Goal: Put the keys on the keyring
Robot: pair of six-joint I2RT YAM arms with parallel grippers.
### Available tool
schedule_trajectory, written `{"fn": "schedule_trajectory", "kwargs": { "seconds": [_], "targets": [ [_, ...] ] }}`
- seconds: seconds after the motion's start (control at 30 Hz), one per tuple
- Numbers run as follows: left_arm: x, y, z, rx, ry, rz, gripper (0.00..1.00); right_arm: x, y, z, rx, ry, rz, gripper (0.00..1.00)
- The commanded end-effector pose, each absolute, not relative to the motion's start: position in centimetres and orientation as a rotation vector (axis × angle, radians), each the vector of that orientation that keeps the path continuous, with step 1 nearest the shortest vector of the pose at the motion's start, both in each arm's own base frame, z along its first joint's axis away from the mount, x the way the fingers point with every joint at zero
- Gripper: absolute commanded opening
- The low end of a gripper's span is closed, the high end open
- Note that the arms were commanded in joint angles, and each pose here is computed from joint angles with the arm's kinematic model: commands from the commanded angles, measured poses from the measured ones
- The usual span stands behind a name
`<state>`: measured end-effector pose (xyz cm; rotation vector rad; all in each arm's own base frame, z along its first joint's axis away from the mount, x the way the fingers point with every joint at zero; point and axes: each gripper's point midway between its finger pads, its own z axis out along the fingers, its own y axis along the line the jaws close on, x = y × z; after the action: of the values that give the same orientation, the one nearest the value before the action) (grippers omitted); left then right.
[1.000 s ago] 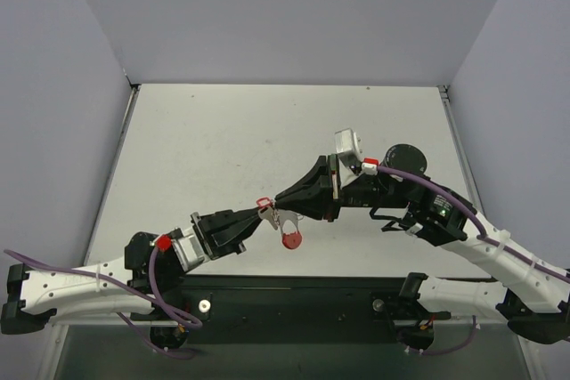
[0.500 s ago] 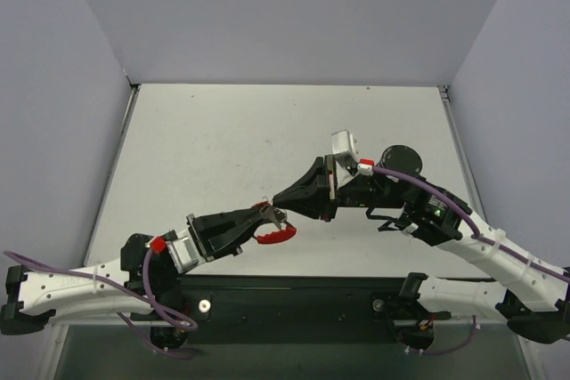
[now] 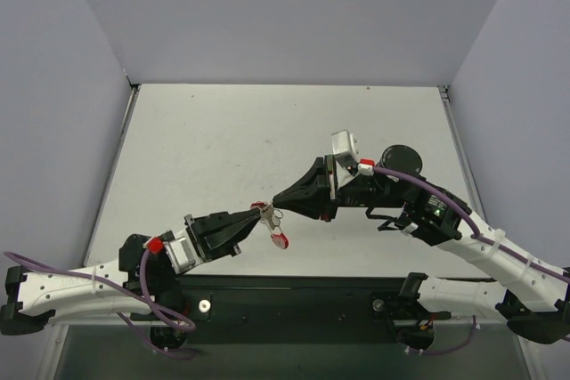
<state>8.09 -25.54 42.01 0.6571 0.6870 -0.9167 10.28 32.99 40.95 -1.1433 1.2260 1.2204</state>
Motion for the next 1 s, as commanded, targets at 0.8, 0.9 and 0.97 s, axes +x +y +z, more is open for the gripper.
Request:
{"fn": "schedule_trajectory", "kwargs": {
  "seconds": [0.8, 0.9, 0.97],
  "targets": [
    [8.1, -24.1, 41.4, 0.63, 0.727, -0.94, 0.0, 9.8, 32.4, 43.5, -1.103, 1.08, 1.223, 0.0],
    [8.0, -24.1, 41.6, 0.633, 0.721, -0.943, 0.0, 9.5, 32.5, 43.0, -1.145, 1.077, 1.213, 0.0],
    [7.8, -24.2, 41.7, 0.642, 0.715, -0.947, 0.0, 9.2, 32.4, 42.6, -1.168, 1.093, 1.219, 0.05]
  ]
}}
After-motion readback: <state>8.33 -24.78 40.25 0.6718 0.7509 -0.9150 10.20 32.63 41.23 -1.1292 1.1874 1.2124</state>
